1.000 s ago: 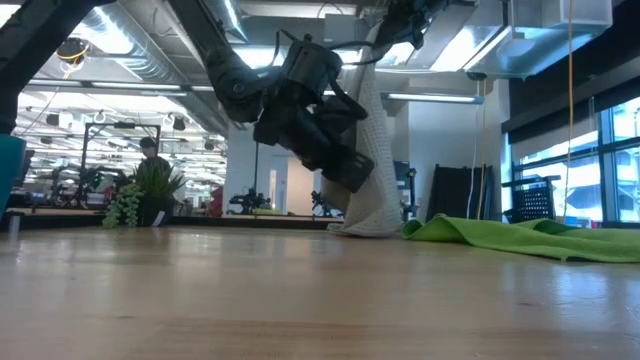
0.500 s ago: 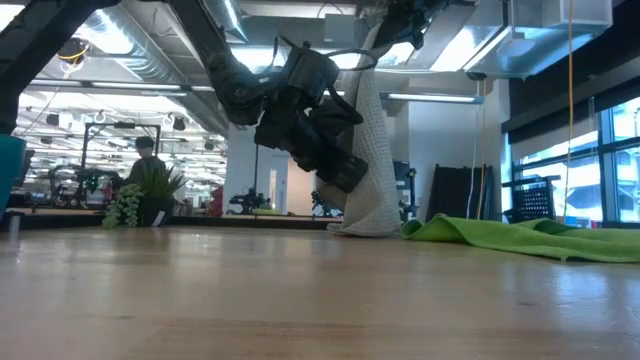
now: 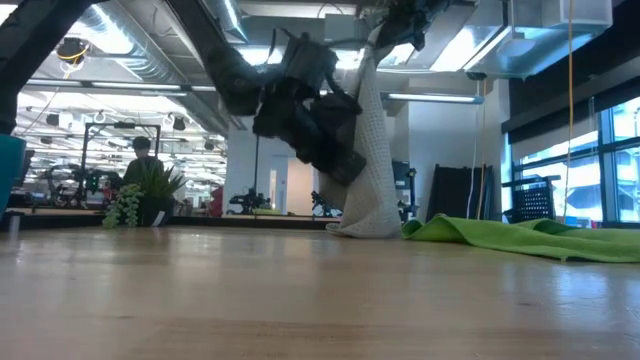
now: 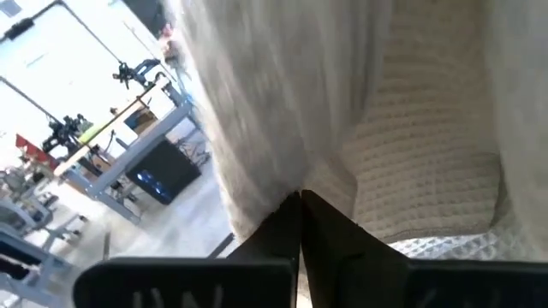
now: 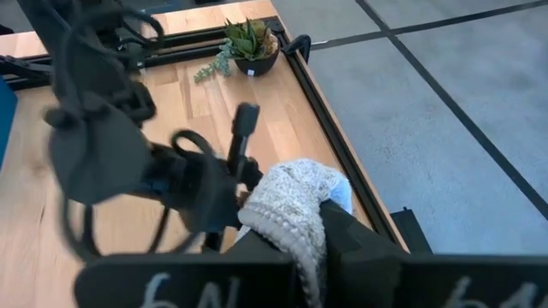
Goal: Fold microfiber towels
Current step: Fold the gray microfiber cloth
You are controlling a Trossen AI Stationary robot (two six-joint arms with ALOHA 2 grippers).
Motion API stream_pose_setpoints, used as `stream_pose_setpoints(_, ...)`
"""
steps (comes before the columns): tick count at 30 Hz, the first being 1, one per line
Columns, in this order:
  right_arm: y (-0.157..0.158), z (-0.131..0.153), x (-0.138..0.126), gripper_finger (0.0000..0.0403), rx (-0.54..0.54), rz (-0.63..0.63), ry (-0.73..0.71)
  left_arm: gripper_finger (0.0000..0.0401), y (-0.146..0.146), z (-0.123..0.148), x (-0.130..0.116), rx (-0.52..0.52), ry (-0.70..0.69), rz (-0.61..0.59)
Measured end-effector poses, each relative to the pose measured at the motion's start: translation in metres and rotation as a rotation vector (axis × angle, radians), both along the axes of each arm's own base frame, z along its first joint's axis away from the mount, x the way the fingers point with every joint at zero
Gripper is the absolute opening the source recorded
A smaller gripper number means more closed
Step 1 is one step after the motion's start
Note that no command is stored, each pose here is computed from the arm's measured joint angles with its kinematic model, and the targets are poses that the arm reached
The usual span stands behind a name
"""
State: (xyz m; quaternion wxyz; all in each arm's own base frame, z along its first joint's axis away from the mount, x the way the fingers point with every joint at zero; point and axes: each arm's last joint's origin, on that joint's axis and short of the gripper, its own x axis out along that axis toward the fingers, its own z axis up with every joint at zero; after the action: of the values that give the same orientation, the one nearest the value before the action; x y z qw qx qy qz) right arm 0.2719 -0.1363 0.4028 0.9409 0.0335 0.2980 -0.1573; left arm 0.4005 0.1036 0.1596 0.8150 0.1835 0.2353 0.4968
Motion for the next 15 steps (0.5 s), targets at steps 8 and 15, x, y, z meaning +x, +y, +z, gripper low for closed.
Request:
stream_pose_setpoints(8,0.001,-0.003,-0.002,0.0006,0.016,0.000,0.030,0.0000,-0.012,0.037,-0.012,0.007,0.055,-0.025)
stream_pose_setpoints(15,0.001,-0.003,-0.002,0.0006,0.024,-0.003,0.038,0.0000,-0.014,0.062,-0.027,-0.003,0.107,-0.026)
